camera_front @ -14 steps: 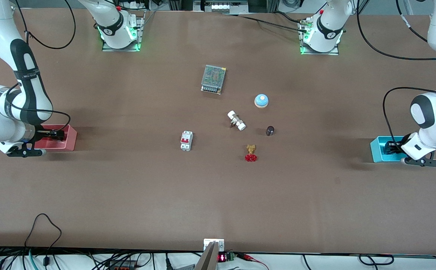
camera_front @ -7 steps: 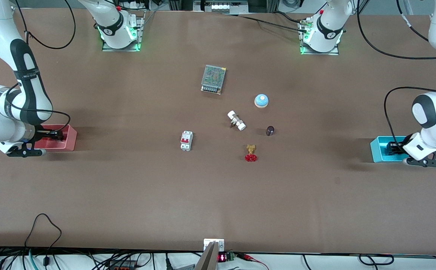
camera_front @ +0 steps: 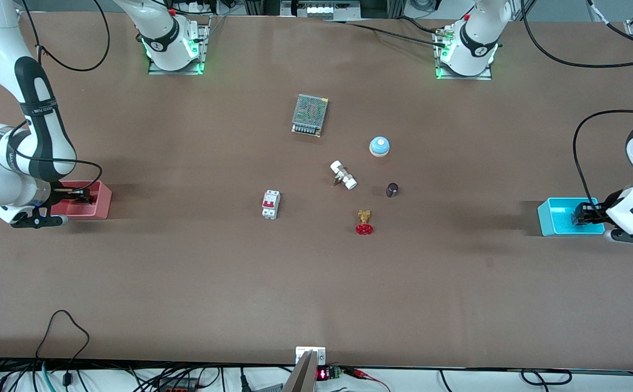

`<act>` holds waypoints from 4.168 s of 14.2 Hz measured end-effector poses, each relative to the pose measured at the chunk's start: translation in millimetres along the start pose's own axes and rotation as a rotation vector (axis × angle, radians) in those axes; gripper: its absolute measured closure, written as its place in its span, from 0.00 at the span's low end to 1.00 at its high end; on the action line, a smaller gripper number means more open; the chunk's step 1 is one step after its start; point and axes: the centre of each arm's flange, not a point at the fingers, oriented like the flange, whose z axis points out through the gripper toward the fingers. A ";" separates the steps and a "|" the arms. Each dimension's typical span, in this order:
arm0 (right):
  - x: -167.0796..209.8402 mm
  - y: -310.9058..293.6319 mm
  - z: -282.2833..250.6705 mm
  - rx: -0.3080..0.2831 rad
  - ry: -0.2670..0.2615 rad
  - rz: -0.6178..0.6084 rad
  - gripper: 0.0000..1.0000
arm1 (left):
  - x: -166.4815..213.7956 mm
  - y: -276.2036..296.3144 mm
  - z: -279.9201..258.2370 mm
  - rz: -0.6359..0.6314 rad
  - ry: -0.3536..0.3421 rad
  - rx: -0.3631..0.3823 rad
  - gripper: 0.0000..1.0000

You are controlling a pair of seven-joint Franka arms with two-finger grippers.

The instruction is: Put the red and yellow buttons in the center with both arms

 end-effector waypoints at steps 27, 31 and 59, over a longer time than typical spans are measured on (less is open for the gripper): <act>54.7 -310.5 -120.5 0.133 -0.017 0.443 0.61 | -2.0 332.8 114.1 -0.210 -0.058 -0.020 0.33; 70.0 -348.3 -85.0 0.134 0.031 0.505 0.61 | -1.2 332.4 110.3 -0.211 -0.050 -0.022 0.11; 6.9 -241.9 -314.6 0.210 0.172 0.337 0.00 | -29.8 221.5 -233.9 0.003 -0.136 0.049 0.00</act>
